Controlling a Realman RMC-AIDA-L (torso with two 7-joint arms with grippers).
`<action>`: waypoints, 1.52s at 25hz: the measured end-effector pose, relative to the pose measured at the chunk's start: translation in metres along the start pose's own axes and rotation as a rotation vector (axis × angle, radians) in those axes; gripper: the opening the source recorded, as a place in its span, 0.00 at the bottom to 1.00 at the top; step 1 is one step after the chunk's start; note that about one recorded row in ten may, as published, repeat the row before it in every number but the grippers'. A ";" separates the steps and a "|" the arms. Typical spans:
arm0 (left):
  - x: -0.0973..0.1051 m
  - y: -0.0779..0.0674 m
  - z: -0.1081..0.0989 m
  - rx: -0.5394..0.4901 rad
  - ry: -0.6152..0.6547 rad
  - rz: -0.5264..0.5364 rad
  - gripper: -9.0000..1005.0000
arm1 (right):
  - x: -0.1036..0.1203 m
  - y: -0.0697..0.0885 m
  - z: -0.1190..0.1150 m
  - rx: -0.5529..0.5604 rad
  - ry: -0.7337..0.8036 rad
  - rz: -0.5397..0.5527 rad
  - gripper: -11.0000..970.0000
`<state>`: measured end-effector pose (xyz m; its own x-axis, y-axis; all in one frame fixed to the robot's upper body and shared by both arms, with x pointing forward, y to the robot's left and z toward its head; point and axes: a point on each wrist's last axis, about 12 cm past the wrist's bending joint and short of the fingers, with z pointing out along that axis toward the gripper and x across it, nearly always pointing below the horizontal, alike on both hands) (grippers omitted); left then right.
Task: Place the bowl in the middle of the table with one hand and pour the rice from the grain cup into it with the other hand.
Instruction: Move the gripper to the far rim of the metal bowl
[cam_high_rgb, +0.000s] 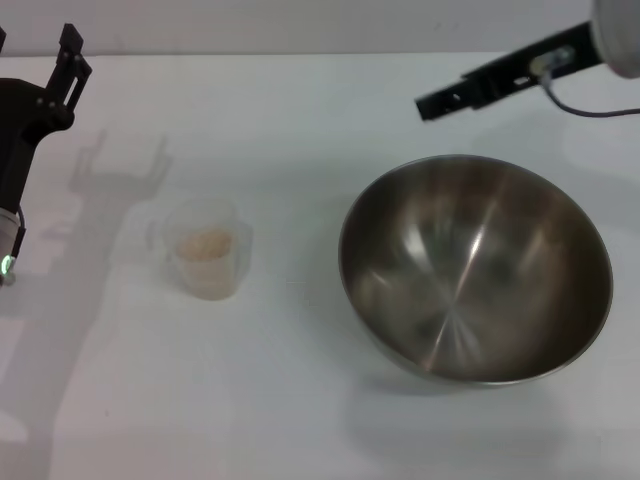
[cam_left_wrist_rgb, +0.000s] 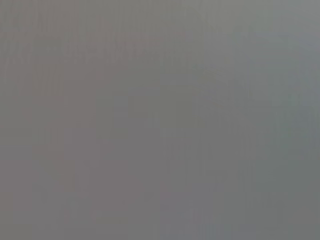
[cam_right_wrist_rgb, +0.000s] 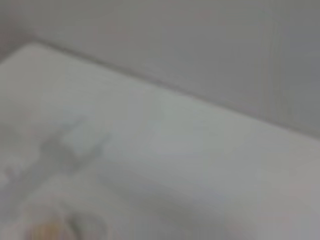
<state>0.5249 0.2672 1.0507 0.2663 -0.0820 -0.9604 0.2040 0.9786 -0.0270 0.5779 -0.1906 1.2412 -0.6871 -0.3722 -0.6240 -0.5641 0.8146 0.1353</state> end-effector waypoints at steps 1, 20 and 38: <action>0.000 0.000 0.000 -0.001 0.001 0.001 0.81 | 0.000 -0.004 -0.006 -0.001 0.046 -0.018 0.76; 0.001 0.001 -0.002 -0.004 0.004 0.000 0.81 | 0.026 -0.033 0.010 0.105 0.356 -0.128 0.77; 0.000 0.001 0.002 -0.008 -0.003 -0.003 0.81 | 0.045 -0.046 0.042 0.078 0.416 -0.116 0.77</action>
<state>0.5268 0.2679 1.0516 0.2682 -0.0850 -0.9596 0.1968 0.9799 -0.0318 0.5922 -0.2258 1.1749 -0.7562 -0.5974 -0.2668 -0.6229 0.7821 0.0143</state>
